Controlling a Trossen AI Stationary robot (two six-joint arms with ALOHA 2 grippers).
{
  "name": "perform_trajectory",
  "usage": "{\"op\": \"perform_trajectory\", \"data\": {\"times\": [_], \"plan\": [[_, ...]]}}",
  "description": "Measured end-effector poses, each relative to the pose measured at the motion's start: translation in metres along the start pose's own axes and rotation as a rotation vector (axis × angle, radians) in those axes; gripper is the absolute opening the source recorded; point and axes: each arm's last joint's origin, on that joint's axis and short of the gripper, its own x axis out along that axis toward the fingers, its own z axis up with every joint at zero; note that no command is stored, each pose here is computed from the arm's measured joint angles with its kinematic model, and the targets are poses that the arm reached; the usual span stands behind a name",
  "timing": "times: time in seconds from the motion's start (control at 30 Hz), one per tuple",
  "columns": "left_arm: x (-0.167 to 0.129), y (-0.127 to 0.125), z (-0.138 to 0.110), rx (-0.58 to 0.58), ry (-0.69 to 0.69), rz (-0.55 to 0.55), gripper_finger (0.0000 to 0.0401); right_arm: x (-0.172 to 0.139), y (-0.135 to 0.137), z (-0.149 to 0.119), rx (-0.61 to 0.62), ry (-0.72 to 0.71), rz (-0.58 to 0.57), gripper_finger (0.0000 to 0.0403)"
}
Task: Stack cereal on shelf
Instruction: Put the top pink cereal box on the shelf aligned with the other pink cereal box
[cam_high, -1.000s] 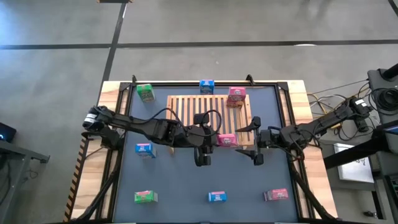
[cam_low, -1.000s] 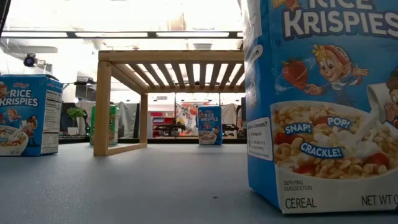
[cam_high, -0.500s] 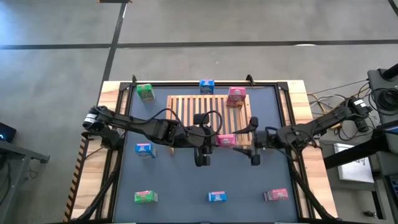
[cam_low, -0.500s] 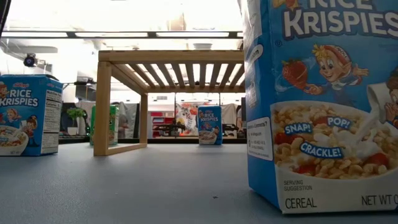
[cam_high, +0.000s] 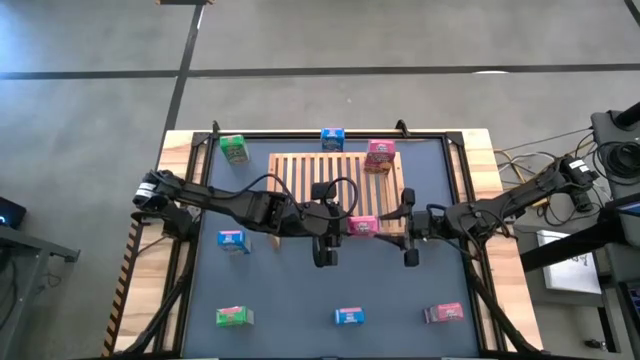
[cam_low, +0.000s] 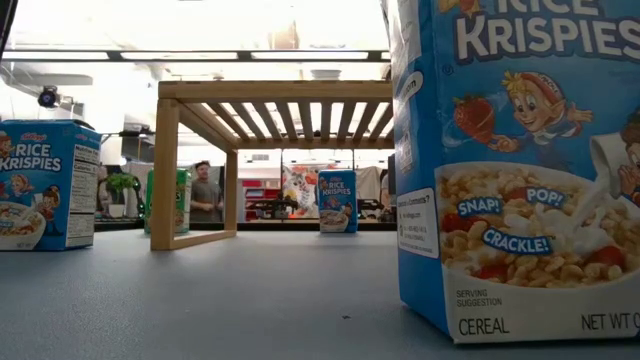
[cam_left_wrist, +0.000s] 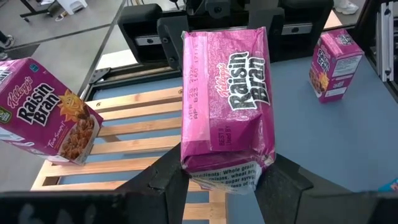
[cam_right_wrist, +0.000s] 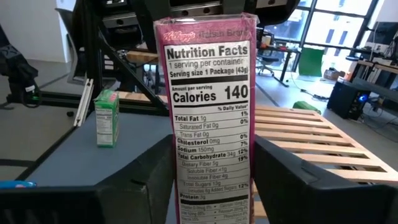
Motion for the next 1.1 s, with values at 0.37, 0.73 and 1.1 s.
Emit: {"op": "perform_trajectory", "data": {"times": [0.37, 0.73, 1.1], "plan": [[-0.001, 0.0, 0.001, -0.012, -0.004, 0.001, 0.0201, -0.002, -0.002, 0.002, -0.022, -0.007, -0.01, 0.0153], [-0.023, 0.0, -0.001, 0.009, 0.038, 0.013, 0.0269, -0.025, -0.02, 0.002, -0.017, -0.088, -0.067, 0.0151], [-0.035, 0.002, -0.011, -0.02, -0.011, 0.02, 0.027, -0.074, -0.04, -0.007, 0.007, -0.276, -0.135, 0.015]]}}
